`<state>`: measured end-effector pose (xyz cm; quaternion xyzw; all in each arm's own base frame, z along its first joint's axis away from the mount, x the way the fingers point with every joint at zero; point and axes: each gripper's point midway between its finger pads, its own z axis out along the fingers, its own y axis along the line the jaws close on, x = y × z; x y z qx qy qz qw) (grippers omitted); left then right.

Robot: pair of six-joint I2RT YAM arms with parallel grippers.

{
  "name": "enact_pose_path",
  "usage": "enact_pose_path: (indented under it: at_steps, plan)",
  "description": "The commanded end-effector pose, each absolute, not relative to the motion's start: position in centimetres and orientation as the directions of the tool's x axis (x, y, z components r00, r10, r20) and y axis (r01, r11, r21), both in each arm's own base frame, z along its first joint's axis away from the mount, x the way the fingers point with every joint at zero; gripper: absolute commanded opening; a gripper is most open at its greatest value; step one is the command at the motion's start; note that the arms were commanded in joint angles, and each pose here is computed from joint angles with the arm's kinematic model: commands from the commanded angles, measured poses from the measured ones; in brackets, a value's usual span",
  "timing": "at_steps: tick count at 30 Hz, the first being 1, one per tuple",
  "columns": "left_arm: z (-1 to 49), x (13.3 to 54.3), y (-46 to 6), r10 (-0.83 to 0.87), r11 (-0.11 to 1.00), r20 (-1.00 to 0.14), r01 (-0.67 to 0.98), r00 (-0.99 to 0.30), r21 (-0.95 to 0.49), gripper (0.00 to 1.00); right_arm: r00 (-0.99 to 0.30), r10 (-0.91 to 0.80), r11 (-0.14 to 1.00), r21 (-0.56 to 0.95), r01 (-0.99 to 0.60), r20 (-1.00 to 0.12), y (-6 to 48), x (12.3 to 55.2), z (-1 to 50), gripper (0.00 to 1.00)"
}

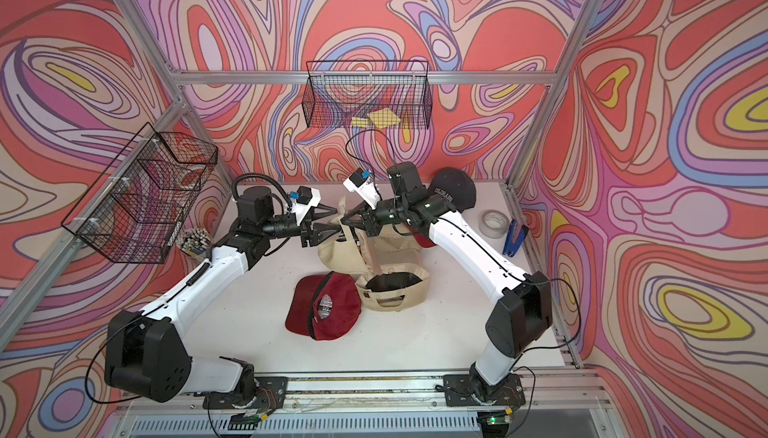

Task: Open the adjustable buckle of the baseball cap
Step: Pull the adjustable strap on the baseball cap.

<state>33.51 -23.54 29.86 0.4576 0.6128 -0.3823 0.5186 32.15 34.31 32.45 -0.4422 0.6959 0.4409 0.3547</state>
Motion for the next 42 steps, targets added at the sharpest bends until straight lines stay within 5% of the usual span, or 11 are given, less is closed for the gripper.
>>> enact_pose_path:
  at_steps: [1,14,18,36,40,42]
  plan:
    - [30.6,33.5,-23.8,0.178,0.287,-0.984,0.957,-0.009,0.044,0.59,-0.325,-0.269,0.185,0.283,-0.941,-0.906,34.3,31.4,34.1,0.0]
    - [34.6,34.6,-23.1,-0.006,0.411,-1.0,0.912,0.013,0.009,0.22,-0.344,-0.277,0.155,0.312,-0.937,-0.897,34.5,31.0,33.5,0.0]
    - [35.9,34.3,-22.6,-0.034,0.443,-0.999,0.896,-0.002,-0.017,0.0,-0.358,-0.279,0.18,0.318,-0.931,-0.891,34.5,31.5,33.2,0.0]
    - [38.7,34.7,-20.5,-0.287,0.523,-0.957,0.832,-0.032,-0.184,0.0,-0.393,-0.316,0.216,0.338,-0.916,-0.863,34.7,32.4,31.6,0.0]
    - [38.0,34.5,-21.0,-0.237,0.514,-0.971,0.846,-0.018,-0.141,0.0,-0.372,-0.268,0.269,0.302,-0.915,-0.889,34.0,32.6,33.1,0.33]
    - [37.7,34.5,-21.1,-0.217,0.513,-0.976,0.849,-0.011,-0.124,0.0,-0.361,-0.241,0.303,0.284,-0.91,-0.901,33.6,32.7,34.0,0.42]
